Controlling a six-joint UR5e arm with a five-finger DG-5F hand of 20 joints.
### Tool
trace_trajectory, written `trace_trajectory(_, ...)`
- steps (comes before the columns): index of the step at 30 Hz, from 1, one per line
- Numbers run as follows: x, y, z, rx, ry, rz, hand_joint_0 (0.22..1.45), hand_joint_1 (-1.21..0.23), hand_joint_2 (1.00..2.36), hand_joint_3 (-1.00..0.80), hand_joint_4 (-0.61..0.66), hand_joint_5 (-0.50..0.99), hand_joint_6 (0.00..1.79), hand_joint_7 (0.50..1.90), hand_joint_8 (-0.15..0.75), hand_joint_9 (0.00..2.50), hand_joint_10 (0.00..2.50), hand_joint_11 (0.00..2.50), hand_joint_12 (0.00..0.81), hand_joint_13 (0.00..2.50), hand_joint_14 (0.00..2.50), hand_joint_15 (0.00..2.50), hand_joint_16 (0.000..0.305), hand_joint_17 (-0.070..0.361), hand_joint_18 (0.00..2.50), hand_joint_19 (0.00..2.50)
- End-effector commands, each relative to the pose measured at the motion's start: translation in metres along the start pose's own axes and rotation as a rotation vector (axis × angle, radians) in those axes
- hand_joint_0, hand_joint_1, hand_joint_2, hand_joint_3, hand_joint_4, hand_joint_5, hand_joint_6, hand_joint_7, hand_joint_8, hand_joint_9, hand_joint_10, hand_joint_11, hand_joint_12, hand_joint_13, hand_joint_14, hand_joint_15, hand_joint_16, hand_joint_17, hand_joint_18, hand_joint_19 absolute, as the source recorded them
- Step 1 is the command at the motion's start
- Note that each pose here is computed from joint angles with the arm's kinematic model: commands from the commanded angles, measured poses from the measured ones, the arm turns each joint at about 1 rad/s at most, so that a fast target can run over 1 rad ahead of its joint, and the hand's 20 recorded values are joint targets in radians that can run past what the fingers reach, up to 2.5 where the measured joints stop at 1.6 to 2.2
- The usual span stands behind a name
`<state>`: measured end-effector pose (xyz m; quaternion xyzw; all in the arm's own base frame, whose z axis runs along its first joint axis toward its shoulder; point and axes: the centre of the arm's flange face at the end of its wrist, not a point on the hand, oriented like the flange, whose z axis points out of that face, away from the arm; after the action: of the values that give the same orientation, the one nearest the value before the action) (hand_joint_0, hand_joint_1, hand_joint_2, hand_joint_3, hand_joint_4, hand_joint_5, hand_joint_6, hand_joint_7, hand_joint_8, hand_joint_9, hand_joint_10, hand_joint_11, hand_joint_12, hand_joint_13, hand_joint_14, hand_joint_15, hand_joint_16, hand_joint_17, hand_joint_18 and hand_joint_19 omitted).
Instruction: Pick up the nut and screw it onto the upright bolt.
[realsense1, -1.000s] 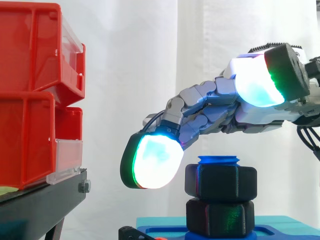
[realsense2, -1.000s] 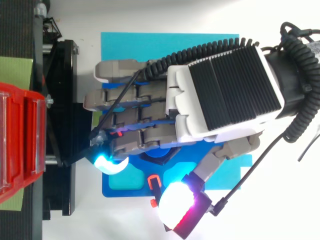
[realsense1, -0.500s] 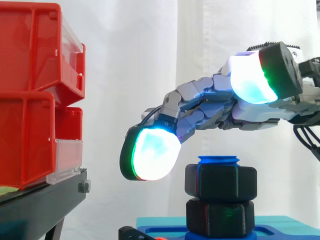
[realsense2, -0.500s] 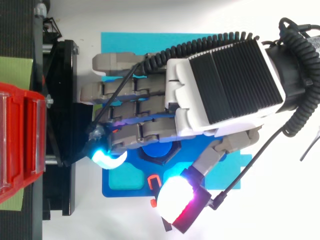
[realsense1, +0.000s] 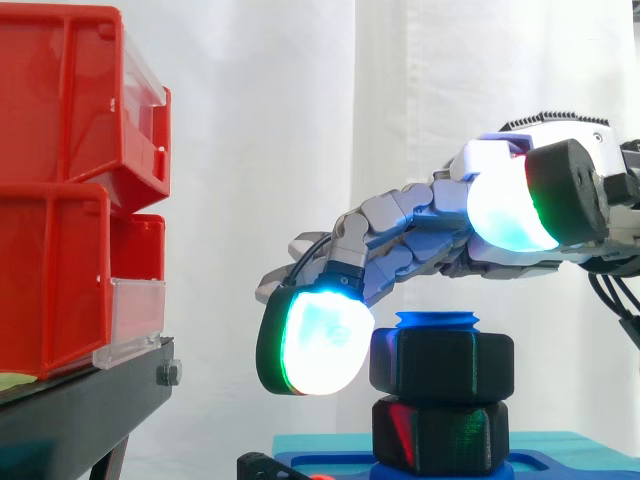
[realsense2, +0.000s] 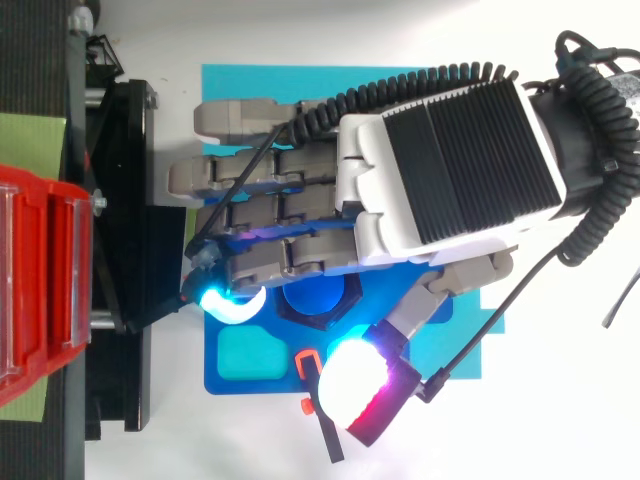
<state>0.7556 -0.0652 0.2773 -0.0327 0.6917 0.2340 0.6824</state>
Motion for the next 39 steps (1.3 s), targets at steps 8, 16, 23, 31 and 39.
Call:
trace_trajectory(8,0.001,-0.002,-0.001,-0.004,-0.013,0.003,0.49,-0.12,1.0,-0.5,0.28,-0.07,0.5,0.91,0.261,0.57,0.0,0.0,0.295,0.07,0.0,0.0,0.037,0.084,0.0,0.0)
trace_trajectory(16,0.0,-0.006,-0.002,-0.006,-0.017,0.001,0.5,-0.13,1.0,-0.5,0.28,-0.06,0.5,0.98,0.267,0.61,0.0,0.0,0.289,0.11,0.0,0.0,0.035,0.079,0.0,0.0)
trace_trajectory(23,-0.004,-0.014,-0.007,-0.004,-0.024,-0.003,0.5,-0.13,1.0,-0.5,0.25,-0.01,0.5,1.13,0.276,0.73,0.0,0.0,0.277,0.21,0.0,0.0,0.032,0.072,0.0,0.0)
trace_trajectory(31,-0.005,-0.024,-0.014,-0.005,-0.017,-0.002,0.51,-0.14,1.0,-0.5,0.19,0.02,0.5,1.23,0.286,0.87,0.0,0.0,0.258,0.31,0.0,0.0,0.029,0.064,0.0,0.0)
trace_trajectory(39,-0.009,-0.032,-0.02,-0.007,-0.017,-0.007,0.52,-0.17,1.0,-0.5,0.12,0.06,0.5,1.31,0.268,1.13,0.0,0.0,0.224,0.53,0.0,0.0,0.022,0.049,0.19,0.0)
